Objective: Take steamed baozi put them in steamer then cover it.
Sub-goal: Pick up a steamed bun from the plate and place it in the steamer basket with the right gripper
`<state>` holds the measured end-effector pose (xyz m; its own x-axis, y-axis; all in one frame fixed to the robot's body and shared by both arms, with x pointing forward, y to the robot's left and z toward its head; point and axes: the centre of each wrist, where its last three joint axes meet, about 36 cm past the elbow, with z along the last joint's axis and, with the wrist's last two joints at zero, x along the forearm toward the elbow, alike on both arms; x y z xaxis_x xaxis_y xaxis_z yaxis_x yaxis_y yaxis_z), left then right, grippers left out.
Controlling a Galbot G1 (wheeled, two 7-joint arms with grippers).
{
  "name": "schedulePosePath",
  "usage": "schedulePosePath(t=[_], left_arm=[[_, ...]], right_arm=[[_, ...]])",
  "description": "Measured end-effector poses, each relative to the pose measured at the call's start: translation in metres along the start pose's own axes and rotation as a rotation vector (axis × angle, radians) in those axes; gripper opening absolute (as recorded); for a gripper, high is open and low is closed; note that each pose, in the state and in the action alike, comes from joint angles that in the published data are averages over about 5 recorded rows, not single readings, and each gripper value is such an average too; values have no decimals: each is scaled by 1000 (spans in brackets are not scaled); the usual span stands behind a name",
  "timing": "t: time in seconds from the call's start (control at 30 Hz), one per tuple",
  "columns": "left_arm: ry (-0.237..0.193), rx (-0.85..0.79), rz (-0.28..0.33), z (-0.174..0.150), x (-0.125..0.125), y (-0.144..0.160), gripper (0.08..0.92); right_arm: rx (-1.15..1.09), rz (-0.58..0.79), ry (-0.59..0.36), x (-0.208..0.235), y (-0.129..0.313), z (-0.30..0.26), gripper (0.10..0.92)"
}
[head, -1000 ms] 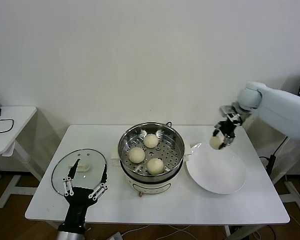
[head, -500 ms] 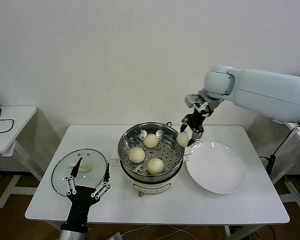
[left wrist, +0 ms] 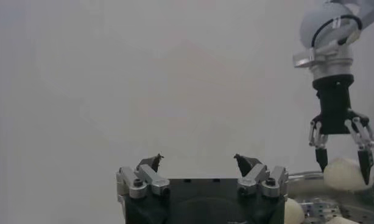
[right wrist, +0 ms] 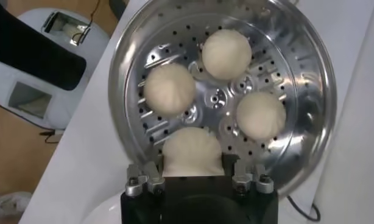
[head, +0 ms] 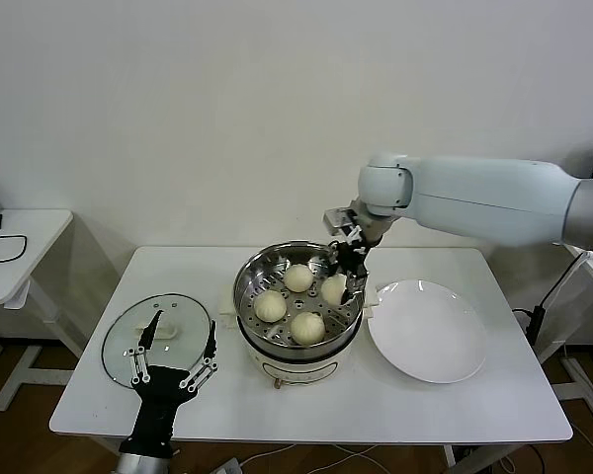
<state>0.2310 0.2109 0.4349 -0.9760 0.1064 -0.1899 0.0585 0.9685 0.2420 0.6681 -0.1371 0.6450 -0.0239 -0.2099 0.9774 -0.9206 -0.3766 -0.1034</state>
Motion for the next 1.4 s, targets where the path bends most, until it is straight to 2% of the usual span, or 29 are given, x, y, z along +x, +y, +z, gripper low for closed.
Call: schedulePosePath(t=[0.63,0.73,0.9,1.0,1.23,1.4], left_arm=[[-3,-9,-16,1,-5,7,823],[-3,-7,-18,1,-5,7,823],[-4,-8,-22,1,-7,8,823],[-3,-9,-24,1,-7,8,823],[-1,-13,-22,1,-7,9,823],[-6,-28,-17,2,-8,9,823]], right_arm=[[-23,-16,45,-42,-14,2,665],[-27,-16,49,-46,-15,4,692],[-31,-10,46,-49,-14,6,800],[-33,-2,39,-47,-14,8,820],[-29,37,-13,-34,-8,11,823],[-16,131,-121,-16,2,17,823]])
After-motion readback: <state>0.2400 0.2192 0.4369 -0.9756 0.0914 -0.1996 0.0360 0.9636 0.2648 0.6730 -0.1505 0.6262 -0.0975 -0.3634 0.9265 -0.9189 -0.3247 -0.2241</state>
